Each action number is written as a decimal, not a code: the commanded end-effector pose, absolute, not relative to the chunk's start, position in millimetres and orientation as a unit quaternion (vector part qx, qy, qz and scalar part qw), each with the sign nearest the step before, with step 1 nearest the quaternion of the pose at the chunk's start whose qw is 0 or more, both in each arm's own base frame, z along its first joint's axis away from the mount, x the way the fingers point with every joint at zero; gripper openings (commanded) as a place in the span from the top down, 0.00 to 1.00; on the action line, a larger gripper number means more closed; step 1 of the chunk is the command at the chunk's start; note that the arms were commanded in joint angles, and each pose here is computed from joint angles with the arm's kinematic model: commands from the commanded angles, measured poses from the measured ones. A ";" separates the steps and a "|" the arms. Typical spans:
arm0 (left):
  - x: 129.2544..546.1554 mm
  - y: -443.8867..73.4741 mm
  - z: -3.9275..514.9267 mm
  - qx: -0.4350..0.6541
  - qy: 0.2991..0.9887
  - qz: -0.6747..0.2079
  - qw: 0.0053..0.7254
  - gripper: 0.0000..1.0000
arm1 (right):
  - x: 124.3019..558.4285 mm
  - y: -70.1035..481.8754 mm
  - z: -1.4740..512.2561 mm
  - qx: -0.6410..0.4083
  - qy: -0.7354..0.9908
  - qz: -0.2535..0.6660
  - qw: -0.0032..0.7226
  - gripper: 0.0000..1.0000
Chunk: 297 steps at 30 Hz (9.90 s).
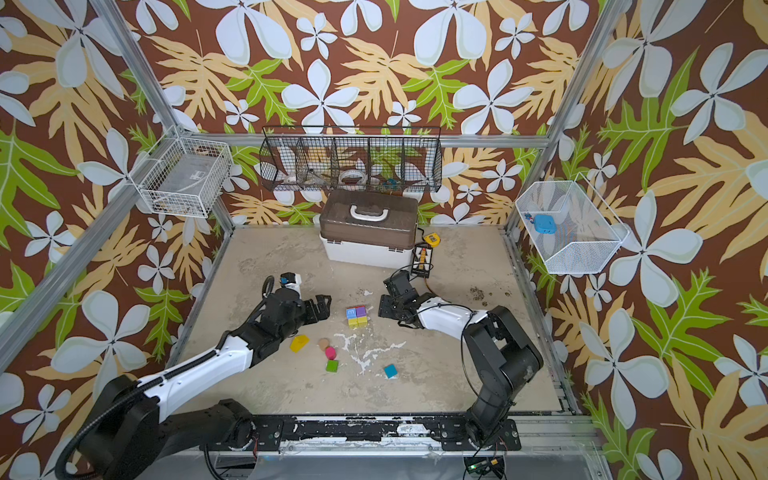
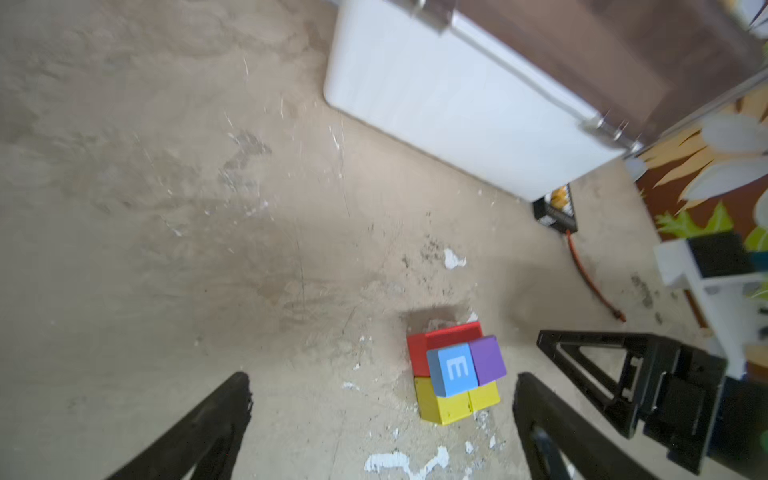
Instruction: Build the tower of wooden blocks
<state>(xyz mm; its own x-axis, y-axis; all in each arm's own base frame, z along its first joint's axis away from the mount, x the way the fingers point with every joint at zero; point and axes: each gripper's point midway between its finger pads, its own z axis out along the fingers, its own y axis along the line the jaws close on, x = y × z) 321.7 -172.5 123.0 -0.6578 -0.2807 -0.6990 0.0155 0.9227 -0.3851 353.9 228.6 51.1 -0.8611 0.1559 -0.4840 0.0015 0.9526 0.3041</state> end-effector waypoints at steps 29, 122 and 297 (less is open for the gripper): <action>342.2 -190.3 38.7 -0.044 0.949 -0.051 0.308 0.05 | 352.4 249.2 40.7 0.014 0.959 0.136 0.249 0.33; 295.1 -55.2 198.1 -0.228 0.703 -0.107 0.666 0.00 | 221.8 401.2 25.8 -0.217 0.936 0.104 0.259 0.45; 306.6 -89.1 197.8 -0.173 0.730 -0.156 0.642 0.00 | 353.7 314.2 76.3 -0.156 0.954 0.039 0.252 0.63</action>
